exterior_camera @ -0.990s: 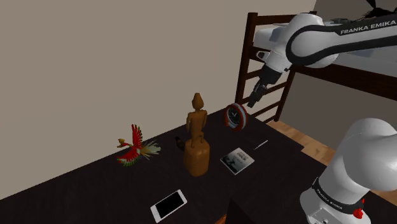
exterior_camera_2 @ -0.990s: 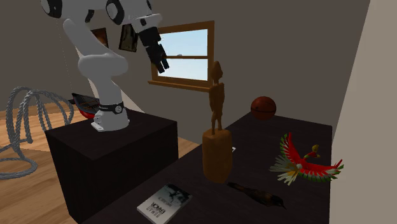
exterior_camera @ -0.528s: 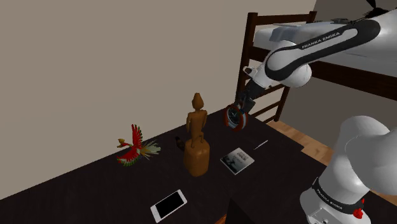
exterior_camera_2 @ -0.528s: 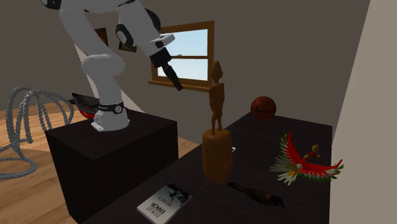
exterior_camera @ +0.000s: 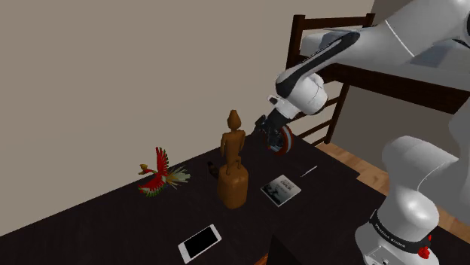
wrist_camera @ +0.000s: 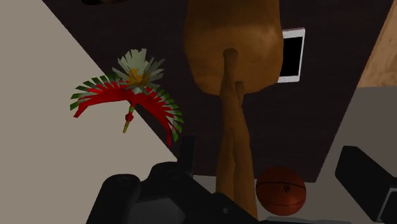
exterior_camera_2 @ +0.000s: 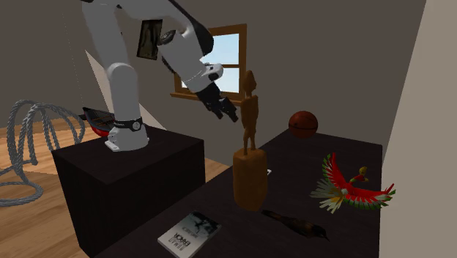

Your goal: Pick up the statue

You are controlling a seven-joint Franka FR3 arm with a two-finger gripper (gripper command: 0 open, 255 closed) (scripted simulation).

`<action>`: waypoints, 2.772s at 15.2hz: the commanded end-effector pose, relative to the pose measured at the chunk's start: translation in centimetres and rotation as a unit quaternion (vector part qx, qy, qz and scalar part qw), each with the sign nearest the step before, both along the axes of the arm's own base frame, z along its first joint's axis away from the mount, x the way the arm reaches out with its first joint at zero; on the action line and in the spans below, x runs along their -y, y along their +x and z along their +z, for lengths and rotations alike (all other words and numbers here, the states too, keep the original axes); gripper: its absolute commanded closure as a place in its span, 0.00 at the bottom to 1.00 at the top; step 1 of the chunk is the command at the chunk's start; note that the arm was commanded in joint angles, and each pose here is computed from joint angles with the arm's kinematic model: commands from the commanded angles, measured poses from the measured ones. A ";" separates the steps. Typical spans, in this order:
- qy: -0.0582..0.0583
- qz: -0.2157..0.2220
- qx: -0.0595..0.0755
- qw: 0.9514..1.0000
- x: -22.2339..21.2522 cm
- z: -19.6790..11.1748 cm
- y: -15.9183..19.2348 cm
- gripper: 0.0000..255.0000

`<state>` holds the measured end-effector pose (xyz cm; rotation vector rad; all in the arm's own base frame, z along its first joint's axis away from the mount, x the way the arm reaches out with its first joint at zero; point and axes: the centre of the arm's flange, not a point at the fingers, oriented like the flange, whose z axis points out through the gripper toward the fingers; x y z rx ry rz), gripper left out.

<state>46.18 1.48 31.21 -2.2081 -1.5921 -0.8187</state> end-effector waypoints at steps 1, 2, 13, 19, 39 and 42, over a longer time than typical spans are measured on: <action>0.008 0.050 0.032 0.998 -1.1 -1.7 1.4 0.00; 0.012 0.073 0.044 0.996 -1.7 -2.5 2.3 0.00; 0.025 0.151 0.083 0.985 -4.1 -9.0 5.2 0.00; 0.025 0.151 0.083 0.985 -4.2 -9.2 5.1 1.00; 0.025 0.151 0.083 0.985 -4.1 -1.9 5.2 1.00; 0.025 0.151 0.083 0.985 -4.1 -1.3 5.2 1.00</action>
